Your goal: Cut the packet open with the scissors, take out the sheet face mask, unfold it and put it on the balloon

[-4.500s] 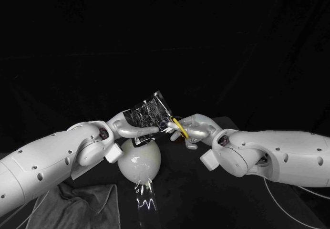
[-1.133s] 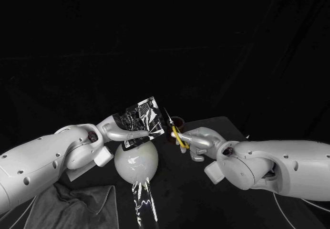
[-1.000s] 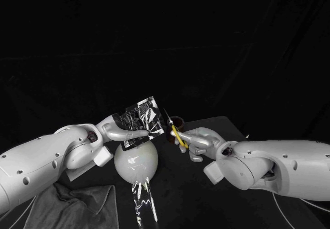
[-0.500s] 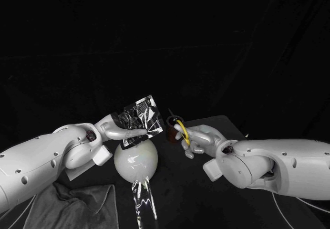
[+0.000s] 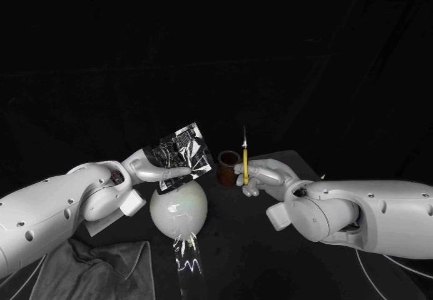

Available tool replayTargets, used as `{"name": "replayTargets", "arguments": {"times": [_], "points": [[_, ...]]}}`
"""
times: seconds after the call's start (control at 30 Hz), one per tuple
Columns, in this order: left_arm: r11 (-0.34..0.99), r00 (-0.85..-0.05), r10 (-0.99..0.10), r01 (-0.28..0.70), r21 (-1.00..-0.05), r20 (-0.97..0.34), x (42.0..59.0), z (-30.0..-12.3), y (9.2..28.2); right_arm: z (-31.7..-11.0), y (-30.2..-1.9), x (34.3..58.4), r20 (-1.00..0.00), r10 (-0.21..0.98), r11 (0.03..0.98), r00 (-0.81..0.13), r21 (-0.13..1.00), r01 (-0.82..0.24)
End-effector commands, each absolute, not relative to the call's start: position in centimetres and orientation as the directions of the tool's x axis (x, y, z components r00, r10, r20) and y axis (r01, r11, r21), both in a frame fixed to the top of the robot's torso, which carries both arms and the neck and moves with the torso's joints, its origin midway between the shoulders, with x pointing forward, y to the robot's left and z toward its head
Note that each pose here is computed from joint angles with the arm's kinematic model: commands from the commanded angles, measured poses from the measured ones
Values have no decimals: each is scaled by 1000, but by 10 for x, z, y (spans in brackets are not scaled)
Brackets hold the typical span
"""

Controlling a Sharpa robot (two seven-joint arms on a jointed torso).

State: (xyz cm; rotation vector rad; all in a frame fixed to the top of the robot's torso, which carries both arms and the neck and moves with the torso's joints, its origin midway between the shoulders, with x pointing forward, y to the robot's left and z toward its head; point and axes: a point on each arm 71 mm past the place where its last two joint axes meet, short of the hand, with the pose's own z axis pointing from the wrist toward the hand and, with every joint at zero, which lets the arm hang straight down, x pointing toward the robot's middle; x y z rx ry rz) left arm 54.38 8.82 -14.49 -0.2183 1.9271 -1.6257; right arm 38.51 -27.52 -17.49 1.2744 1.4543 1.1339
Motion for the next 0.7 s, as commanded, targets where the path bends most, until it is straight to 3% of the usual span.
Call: {"name": "replayTargets", "arguments": {"times": [0.03,0.23,0.43,0.7], "points": [[218,-804,-499,246,-944,-324,544,-143,87,-172,-271,386,34,989,-11,-142,986,167],[218,-802,-502,246,-945,-324,544,-143,87,-173,-273,388,47,990,-23,-136,985,170],[219,-800,-504,246,-944,-325,545,-143,88,-174,-279,389,26,997,-13,-70,984,180],[219,-799,-506,246,-944,-325,545,-143,88,-176,-287,391,-56,998,61,-31,980,191]]}}
